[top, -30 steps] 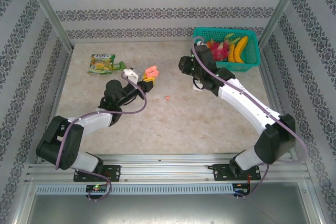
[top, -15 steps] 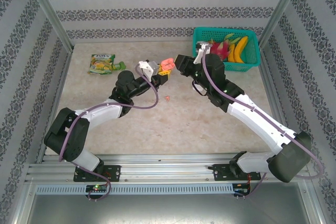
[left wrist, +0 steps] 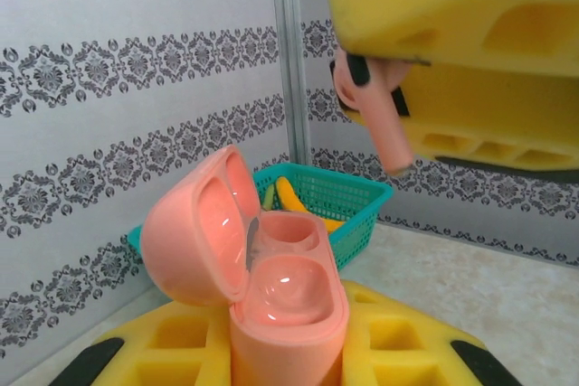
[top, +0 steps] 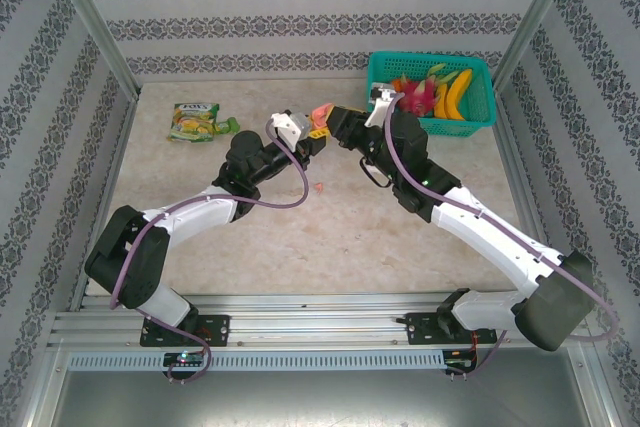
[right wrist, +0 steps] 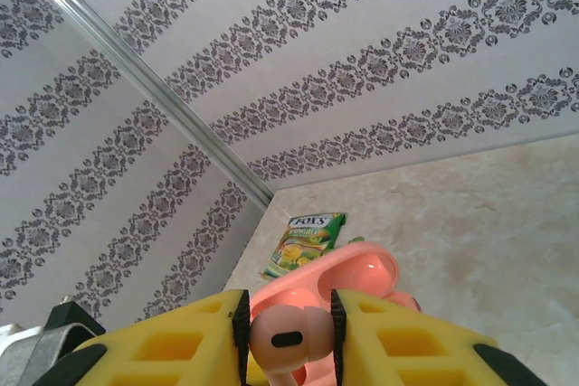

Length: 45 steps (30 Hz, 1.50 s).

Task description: Insert wireless bluetooth earbuds into charging case

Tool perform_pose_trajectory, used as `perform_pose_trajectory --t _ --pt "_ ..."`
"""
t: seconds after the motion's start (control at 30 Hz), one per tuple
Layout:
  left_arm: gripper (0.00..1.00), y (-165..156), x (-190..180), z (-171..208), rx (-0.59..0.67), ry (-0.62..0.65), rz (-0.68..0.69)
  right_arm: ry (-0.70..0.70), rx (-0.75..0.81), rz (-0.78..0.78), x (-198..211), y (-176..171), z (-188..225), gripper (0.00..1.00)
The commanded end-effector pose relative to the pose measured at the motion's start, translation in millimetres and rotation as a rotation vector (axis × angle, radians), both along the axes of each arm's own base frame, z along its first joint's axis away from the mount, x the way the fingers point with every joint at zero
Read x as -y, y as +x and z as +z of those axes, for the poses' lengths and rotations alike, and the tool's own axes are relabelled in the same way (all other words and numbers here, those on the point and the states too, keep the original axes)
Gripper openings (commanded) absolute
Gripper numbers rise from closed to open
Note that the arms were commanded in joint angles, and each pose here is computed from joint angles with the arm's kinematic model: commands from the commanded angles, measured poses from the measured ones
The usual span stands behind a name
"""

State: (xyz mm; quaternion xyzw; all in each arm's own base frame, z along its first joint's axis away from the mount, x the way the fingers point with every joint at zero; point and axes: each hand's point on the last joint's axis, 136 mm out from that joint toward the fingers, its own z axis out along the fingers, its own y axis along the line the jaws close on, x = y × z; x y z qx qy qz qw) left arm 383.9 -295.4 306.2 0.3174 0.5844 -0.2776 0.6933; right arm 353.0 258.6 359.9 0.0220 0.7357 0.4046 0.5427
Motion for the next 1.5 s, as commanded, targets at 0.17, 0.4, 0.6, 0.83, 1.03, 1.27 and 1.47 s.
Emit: perform_pose_trajectory --t 0.17,0.4,0.6,0.83,1.03,1.27,1.47 --pt "0.00 2 8 15 0.033 -0.013 0.003 0.068 0.085 0.035 -8 -7 19 0.31" --pt "0.00 1 10 14 0.028 -0.019 -0.004 0.076 0.075 0.049 -17 -2 14 0.31" --pt "0.00 0 10 18 0.031 -0.026 -0.006 0.076 0.061 0.050 -22 2 7 0.31" --pt "0.00 -2 9 22 0.035 -0.036 -0.008 0.072 0.041 0.045 -23 5 -3 0.31" --pt "0.00 -5 9 28 0.043 -0.047 -0.014 0.071 0.027 0.037 -22 8 -10 0.31" --pt "0.00 -8 8 34 0.050 -0.058 -0.019 0.067 0.006 0.022 -19 11 -20 0.30" --pt "0.00 -10 7 39 0.060 -0.064 -0.022 0.062 -0.009 0.019 -17 13 -28 0.30"
